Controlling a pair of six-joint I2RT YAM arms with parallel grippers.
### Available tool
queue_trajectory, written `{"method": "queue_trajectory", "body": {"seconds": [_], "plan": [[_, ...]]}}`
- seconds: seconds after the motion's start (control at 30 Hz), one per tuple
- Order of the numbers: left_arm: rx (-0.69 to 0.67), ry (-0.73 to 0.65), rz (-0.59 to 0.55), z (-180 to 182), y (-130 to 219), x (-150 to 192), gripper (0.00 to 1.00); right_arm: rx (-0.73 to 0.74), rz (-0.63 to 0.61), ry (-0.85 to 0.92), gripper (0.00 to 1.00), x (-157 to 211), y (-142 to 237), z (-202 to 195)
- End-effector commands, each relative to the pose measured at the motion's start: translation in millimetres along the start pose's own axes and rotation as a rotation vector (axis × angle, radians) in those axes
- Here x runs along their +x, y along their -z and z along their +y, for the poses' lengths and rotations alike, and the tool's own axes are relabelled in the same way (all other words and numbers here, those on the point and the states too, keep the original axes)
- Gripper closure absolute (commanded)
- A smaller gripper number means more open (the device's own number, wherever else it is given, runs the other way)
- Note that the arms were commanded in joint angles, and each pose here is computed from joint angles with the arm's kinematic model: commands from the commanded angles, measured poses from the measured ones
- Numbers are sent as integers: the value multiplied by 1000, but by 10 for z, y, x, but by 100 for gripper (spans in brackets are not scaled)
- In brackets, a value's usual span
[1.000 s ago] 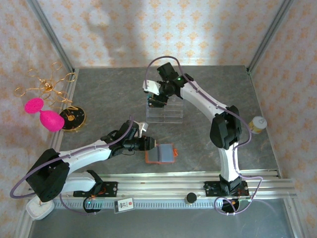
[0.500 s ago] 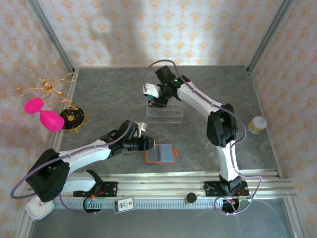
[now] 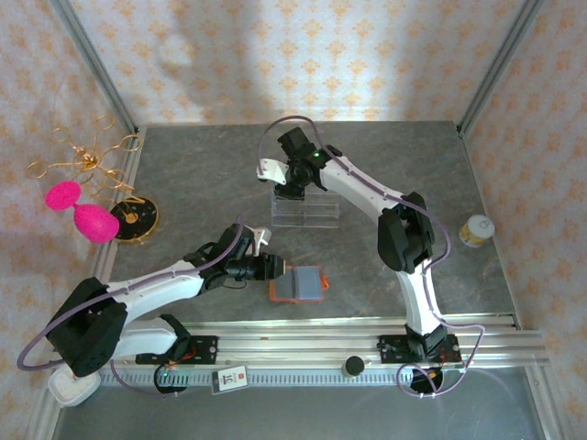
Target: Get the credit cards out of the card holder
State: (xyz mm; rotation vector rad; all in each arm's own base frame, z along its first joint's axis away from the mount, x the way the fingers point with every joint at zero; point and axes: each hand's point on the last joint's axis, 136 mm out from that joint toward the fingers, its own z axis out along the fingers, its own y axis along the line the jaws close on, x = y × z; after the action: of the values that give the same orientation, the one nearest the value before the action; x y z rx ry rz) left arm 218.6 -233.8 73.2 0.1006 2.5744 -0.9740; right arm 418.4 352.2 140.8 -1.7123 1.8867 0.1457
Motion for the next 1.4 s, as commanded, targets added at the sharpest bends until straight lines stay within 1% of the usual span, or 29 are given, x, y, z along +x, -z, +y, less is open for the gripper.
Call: {"method": "queue_trajectory", "body": {"seconds": [0.0,0.13,0.23,0.3,0.37,0.43,0.5,0.63,0.67,0.77,0.87,0.93,1.13,1.37], "plan": [[20,11,-17,-2,38,-12,58,43,-85,-46,68,-256,179,-111],[42,19,-61,-47,79,-78,57,45,-187,-125,66,-481,443,-116],[56,29,-113,-76,119,-161,56,49,-315,-250,66,-661,669,-102],[47,31,-144,-72,144,-217,56,77,-396,-384,67,-717,779,-138],[37,34,-175,-62,180,-268,56,96,-450,-529,71,-688,811,-153],[41,38,-201,-68,222,-291,55,100,-457,-672,75,-598,775,-106],[52,42,-233,-73,274,-310,55,124,-425,-804,83,-445,704,-40],[38,49,-287,-11,374,-316,53,187,-308,-1007,100,-7,550,230],[34,55,-298,14,393,-308,53,206,-276,-1049,100,122,518,296],[41,75,-325,73,424,-264,51,250,-203,-1100,100,379,461,441],[36,83,-338,121,441,-235,50,286,-131,-1126,100,550,368,503],[29,81,-340,139,448,-227,49,289,-111,-1132,100,566,295,493],[14,77,-338,171,448,-211,49,398,-32,-1120,100,596,94,247],[9,79,-346,194,466,-199,49,450,24,-1081,100,541,-61,60]]}}
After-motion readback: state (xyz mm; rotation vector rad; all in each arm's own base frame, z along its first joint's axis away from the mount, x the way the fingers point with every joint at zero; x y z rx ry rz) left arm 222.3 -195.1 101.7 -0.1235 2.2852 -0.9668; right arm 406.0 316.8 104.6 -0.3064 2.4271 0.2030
